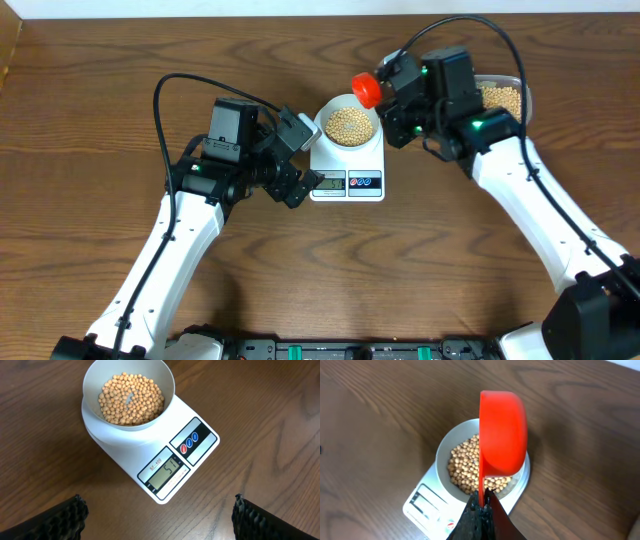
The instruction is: Scoop item into bowl and weigh 50g on scale
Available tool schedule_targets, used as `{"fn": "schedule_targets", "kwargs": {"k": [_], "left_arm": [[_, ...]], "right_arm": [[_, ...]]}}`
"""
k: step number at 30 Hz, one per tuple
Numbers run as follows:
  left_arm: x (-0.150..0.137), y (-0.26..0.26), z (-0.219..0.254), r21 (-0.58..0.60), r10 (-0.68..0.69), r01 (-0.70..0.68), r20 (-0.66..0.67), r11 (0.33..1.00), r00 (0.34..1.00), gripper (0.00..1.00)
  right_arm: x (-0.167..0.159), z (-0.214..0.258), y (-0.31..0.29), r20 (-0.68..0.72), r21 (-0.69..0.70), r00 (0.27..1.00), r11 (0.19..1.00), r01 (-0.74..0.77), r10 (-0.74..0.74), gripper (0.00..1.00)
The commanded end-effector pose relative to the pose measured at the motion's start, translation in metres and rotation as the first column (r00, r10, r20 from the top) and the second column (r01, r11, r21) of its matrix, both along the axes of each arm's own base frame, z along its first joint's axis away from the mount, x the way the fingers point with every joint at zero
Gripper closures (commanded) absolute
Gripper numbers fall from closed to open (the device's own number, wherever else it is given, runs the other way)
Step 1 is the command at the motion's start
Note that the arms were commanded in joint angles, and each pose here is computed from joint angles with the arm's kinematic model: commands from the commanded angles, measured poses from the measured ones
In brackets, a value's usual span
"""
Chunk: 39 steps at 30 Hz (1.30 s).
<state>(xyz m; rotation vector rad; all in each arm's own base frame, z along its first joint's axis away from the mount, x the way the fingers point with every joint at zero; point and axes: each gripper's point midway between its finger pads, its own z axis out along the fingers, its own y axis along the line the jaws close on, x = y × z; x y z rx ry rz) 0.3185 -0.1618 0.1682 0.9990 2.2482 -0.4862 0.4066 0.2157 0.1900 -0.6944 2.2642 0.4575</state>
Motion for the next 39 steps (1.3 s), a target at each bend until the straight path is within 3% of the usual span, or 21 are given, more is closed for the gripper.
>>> {"fn": "schedule_targets", "kwargs": {"k": [1,15,39], "left_arm": [[-0.002,0.000,-0.003,0.002,-0.011,0.011,-0.005,1.000,1.000,0.05],[-0.002,0.000,-0.003,0.002,-0.011,0.011,-0.005,1.000,1.000,0.05],[-0.002,0.000,-0.003,0.002,-0.011,0.011,-0.005,1.000,1.000,0.05]], "right_arm": [[0.003,-0.004,-0.001,0.032,-0.068,0.999,0.997,0.023,-0.021,0.99],[-0.005,-0.067,0.030,-0.093,-0.119,0.995,0.992,-0.048,0.037,0.99],[-0.003,-0.099,0.019,-0.121,-0.224,0.992,0.973,-0.058,0.031,0.99]]}}
